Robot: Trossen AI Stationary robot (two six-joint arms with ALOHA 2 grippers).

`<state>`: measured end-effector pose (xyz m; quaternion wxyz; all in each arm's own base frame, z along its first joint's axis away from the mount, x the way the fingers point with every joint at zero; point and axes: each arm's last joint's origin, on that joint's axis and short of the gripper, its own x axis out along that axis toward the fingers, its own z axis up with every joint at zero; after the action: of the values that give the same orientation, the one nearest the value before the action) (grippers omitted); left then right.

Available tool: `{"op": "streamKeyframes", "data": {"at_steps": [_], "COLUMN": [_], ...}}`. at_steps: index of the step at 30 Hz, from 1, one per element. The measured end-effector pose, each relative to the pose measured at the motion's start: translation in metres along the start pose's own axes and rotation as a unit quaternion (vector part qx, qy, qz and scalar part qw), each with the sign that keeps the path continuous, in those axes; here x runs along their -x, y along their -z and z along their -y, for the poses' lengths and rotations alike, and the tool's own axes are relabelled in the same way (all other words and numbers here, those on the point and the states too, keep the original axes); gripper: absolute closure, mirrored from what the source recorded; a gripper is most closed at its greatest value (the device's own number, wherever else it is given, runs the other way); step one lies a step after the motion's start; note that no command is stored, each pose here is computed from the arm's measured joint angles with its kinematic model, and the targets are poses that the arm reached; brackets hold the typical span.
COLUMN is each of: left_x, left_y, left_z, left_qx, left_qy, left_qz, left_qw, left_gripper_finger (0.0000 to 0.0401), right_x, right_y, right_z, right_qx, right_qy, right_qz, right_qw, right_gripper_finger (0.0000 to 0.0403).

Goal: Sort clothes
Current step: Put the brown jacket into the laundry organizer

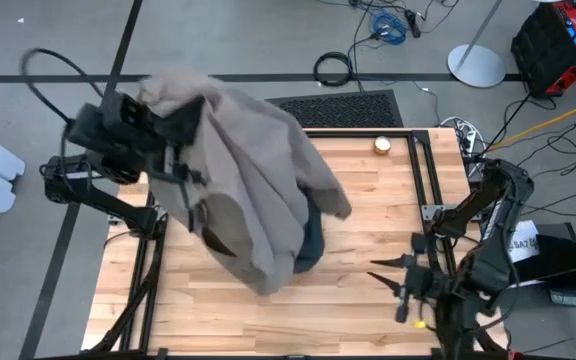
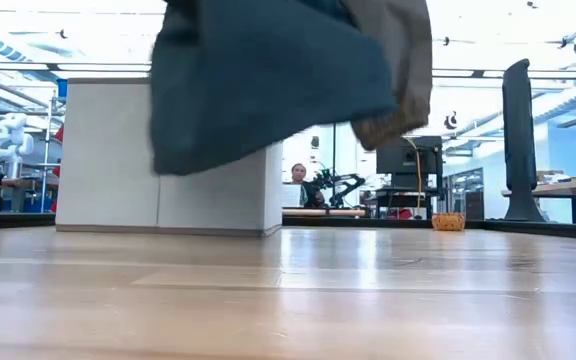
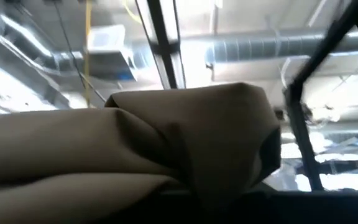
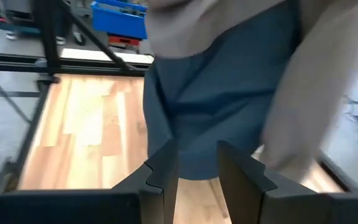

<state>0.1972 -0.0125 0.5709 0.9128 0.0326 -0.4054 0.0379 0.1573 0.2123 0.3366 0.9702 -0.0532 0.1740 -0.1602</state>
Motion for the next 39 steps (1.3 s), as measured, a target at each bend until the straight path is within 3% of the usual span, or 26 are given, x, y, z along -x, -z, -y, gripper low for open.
{"op": "streamKeyframes", "data": {"at_steps": [4,10,17,24,30,34,39], "left_x": [-0.005,-0.003,0.004,-0.004,-0.023,-0.030,-0.029], "left_y": [-0.036,-0.093,-0.127,-0.118,-0.076,-0.049,-0.060], "left_z": [-0.016,-0.036,-0.052,-0.071,-0.117,-0.168,-0.205], "left_qx": [-0.046,-0.137,-0.250,-0.307,-0.351,-0.302,-0.246], "left_qy": [-0.032,-0.082,-0.164,-0.209,-0.255,-0.266,-0.272], "left_qz": [0.048,0.087,0.051,0.025,-0.029,-0.048,0.002], "left_qw": [0.997,0.983,0.953,0.928,0.901,0.914,0.930], "left_gripper_finger": [0.0399,0.0399,0.0399,0.0399,0.0399,0.0399,0.0399], "right_x": [-0.027,-0.069,-0.099,-0.123,-0.138,-0.140,-0.136], "right_y": [-0.013,-0.046,-0.070,-0.077,-0.078,-0.080,-0.083], "right_z": [-0.002,0.014,0.063,0.101,0.125,0.139,0.154], "right_qx": [0.025,0.050,0.047,0.042,0.052,0.063,0.075], "right_qy": [-0.001,-0.096,-0.072,-0.044,0.001,0.022,0.041], "right_qz": [-0.016,-0.028,-0.012,-0.022,-0.027,-0.028,-0.025], "right_qw": [1.000,0.994,0.996,0.998,0.998,0.997,0.996], "right_gripper_finger": [0.0305,0.0305,0.0305,0.0305,0.0305,0.0305,0.0305]}}
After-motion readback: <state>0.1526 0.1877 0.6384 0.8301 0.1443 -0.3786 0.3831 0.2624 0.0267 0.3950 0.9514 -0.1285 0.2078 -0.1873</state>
